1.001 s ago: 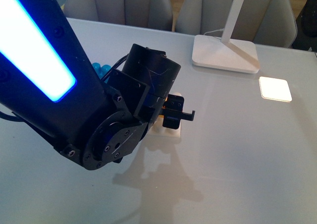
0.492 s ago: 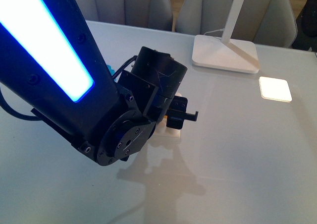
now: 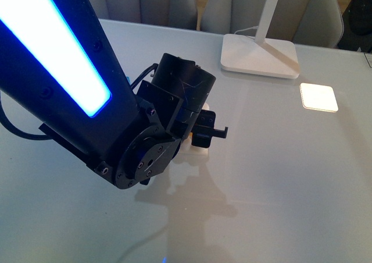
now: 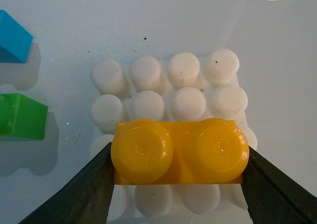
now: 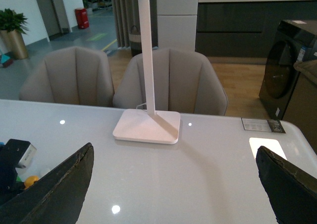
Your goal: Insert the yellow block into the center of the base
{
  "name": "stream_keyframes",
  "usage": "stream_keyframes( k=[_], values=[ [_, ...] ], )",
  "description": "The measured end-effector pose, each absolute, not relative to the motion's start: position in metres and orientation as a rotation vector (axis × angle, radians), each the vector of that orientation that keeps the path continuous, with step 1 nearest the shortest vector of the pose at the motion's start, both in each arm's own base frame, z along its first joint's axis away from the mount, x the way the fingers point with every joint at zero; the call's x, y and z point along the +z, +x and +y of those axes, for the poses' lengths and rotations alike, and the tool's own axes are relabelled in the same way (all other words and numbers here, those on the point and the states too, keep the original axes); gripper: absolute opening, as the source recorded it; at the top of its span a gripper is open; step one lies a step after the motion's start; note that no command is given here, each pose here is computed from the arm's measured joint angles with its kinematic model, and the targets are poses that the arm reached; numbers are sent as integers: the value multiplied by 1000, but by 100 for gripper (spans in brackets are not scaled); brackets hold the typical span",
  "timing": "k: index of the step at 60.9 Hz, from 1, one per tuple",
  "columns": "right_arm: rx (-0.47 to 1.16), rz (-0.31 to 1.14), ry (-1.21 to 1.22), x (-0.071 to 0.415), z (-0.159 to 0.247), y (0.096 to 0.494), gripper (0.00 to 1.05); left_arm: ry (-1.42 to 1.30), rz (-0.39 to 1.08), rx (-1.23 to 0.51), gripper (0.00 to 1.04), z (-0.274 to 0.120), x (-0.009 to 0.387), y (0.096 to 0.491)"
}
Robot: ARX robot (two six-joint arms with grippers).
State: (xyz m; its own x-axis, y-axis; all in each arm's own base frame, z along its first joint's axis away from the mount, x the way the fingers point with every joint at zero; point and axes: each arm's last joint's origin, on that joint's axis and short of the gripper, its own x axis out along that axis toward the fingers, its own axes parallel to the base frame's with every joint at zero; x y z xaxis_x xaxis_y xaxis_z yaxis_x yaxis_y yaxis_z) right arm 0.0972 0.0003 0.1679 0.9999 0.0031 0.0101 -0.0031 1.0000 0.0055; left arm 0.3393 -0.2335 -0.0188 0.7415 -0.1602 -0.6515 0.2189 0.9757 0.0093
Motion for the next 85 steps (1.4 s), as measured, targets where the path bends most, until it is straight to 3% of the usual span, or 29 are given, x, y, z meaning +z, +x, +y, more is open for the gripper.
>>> stream_keyframes(
  k=[85],
  values=[
    [3,-10,6,168,0,97,96,56,722,-190,63,-239,-27,343]
  ],
)
